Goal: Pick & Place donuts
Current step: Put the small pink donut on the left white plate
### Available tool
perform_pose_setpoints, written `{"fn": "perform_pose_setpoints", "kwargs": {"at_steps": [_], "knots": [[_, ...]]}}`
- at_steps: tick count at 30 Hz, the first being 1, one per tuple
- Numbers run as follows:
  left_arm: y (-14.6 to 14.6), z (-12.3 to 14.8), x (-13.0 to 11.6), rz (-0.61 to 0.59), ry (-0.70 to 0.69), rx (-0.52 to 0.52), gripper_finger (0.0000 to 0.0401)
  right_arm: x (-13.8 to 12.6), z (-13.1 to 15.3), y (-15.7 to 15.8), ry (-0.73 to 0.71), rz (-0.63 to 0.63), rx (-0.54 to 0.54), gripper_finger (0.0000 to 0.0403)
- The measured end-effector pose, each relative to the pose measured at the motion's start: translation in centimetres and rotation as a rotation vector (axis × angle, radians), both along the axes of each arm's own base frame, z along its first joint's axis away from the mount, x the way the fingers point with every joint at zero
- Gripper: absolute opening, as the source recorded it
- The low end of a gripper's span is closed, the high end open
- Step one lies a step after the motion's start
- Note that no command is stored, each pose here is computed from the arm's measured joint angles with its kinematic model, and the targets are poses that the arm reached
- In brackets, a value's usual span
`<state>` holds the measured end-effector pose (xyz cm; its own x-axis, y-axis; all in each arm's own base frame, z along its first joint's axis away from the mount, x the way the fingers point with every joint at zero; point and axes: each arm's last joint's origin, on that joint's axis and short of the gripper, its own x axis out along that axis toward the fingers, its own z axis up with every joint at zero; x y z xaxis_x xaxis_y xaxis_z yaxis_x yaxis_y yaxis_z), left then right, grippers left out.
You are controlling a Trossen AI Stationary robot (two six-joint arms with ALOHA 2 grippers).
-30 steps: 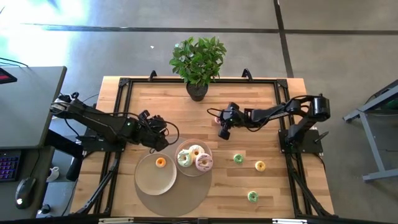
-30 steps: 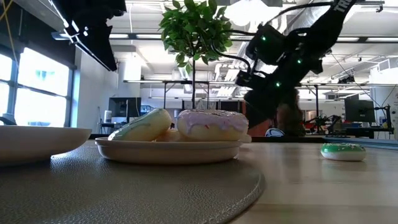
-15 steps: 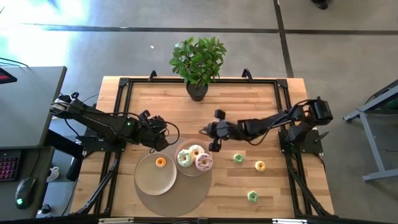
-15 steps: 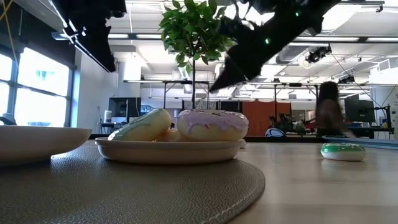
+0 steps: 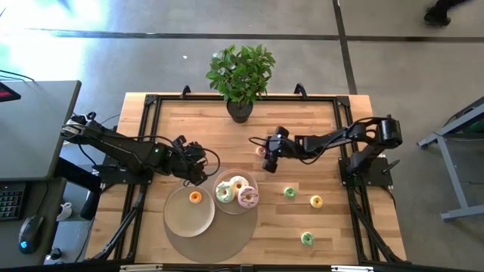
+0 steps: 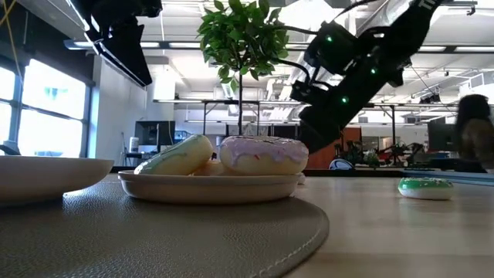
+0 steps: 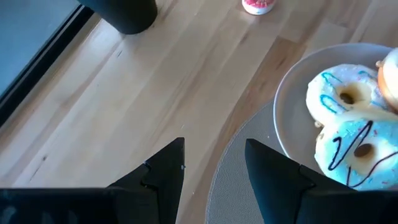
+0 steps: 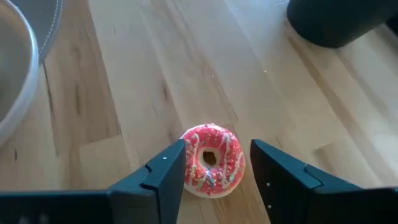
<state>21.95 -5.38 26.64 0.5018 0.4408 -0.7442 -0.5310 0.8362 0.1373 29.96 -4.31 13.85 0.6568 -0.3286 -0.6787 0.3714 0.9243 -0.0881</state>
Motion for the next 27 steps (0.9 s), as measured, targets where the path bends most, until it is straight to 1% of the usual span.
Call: {"fn": "perform_pose_setpoints", "kwargs": {"at_steps": [5, 7, 12, 14, 16, 18, 21, 22, 24, 27], "knots": [[0.0, 0.0, 0.0, -0.009, 0.004, 0.007, 0.0165, 0.1, -0.7, -0.2, -0.040, 0.054, 0.041, 0.0175], [0.0, 0.0, 0.0, -0.008, 0.003, 0.009, 0.0165, 0.4, -1.7, -0.2, -0.015, 0.060, 0.049, 0.0167], [0.0, 0.0, 0.0, -0.008, 0.002, 0.009, 0.0165, 1.5, -3.4, -0.4, 0.038, 0.034, 0.030, 0.0150], [0.0, 0.0, 0.0, -0.008, 0.002, 0.009, 0.0165, 1.6, -3.6, -0.5, 0.047, 0.012, 0.008, 0.0141], [0.0, 0.0, 0.0, -0.009, 0.004, 0.008, 0.0165, 1.7, -3.6, -0.5, 0.048, 0.020, 0.016, 0.0125], [0.0, 0.0, 0.0, -0.008, 0.004, 0.010, 0.0165, 1.7, -3.2, -0.4, 0.040, 0.035, 0.032, 0.0098], [0.0, 0.0, 0.0, -0.010, 0.008, 0.015, 0.0165, 2.2, -2.1, -0.5, 0.013, 0.042, 0.036, 0.0036], [0.0, 0.0, 0.0, -0.015, 0.010, 0.019, 0.0165, 2.3, -1.6, -0.5, 0.000, 0.044, 0.035, 0.0021], [0.0, 0.0, 0.0, -0.019, 0.010, 0.024, 0.0165, 2.7, -0.3, -0.4, -0.041, 0.048, 0.030, 0.0015], [0.1, 0.0, 0.0, -0.012, 0.005, 0.040, 0.0165, 3.5, 2.1, 0.6, -0.118, 0.098, 0.034, 0.0027]]}}
